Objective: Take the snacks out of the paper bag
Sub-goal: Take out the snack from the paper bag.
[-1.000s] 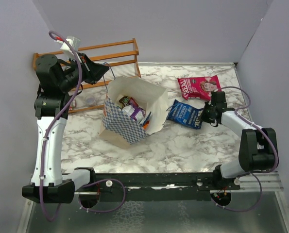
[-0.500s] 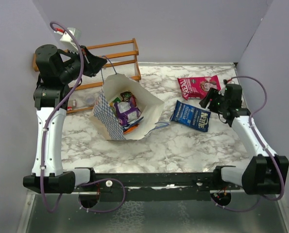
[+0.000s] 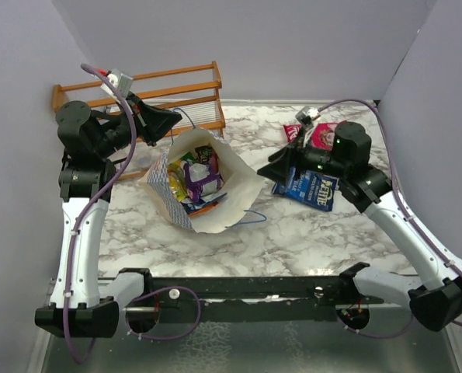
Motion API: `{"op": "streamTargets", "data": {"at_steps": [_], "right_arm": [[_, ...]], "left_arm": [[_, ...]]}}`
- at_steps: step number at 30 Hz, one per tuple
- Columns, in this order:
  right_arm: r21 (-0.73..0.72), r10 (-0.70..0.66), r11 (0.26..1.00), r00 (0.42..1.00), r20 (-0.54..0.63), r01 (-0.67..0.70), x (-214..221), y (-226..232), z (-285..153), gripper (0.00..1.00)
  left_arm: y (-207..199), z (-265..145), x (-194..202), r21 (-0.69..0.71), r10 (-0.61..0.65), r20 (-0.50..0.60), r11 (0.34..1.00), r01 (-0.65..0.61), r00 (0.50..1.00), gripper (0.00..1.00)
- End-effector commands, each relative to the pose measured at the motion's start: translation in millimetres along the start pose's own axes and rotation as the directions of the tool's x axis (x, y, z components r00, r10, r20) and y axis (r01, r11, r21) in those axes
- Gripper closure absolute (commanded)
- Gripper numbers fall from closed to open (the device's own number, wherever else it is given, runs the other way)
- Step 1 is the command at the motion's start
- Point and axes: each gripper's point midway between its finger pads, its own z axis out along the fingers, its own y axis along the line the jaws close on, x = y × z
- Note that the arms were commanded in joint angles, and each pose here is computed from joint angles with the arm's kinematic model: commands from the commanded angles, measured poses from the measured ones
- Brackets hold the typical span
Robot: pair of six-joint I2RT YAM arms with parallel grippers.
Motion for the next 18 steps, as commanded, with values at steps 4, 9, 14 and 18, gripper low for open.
{"op": "streamTargets", "data": {"at_steps": [4,9,14,18], "right_arm": [[-0.137,-0.137,0.981,0.99,0.02,0.139,-6.5,93.7,34.4,0.32],[-0.076,-0.134,0.988,0.991,-0.027,0.132,28.2,120.0,75.6,0.43],[-0.01,-0.16,0.987,0.985,-0.063,0.16,60.2,136.3,103.7,0.51],[0.073,-0.23,0.969,0.969,-0.09,0.237,82.9,131.2,120.8,0.51]], "left_arm": [[-50.3,-18.0,-28.4,0.124,0.078,0.119,0.988,-0.093,0.99,1.0],[-48.7,-19.7,-21.8,0.114,0.052,0.116,0.991,-0.065,0.992,1.0],[-49.4,-20.6,-21.2,0.112,0.039,0.119,0.992,-0.052,0.992,1.0],[-51.4,-22.6,-18.2,0.117,0.029,0.121,0.992,-0.043,0.992,1.0]]}}
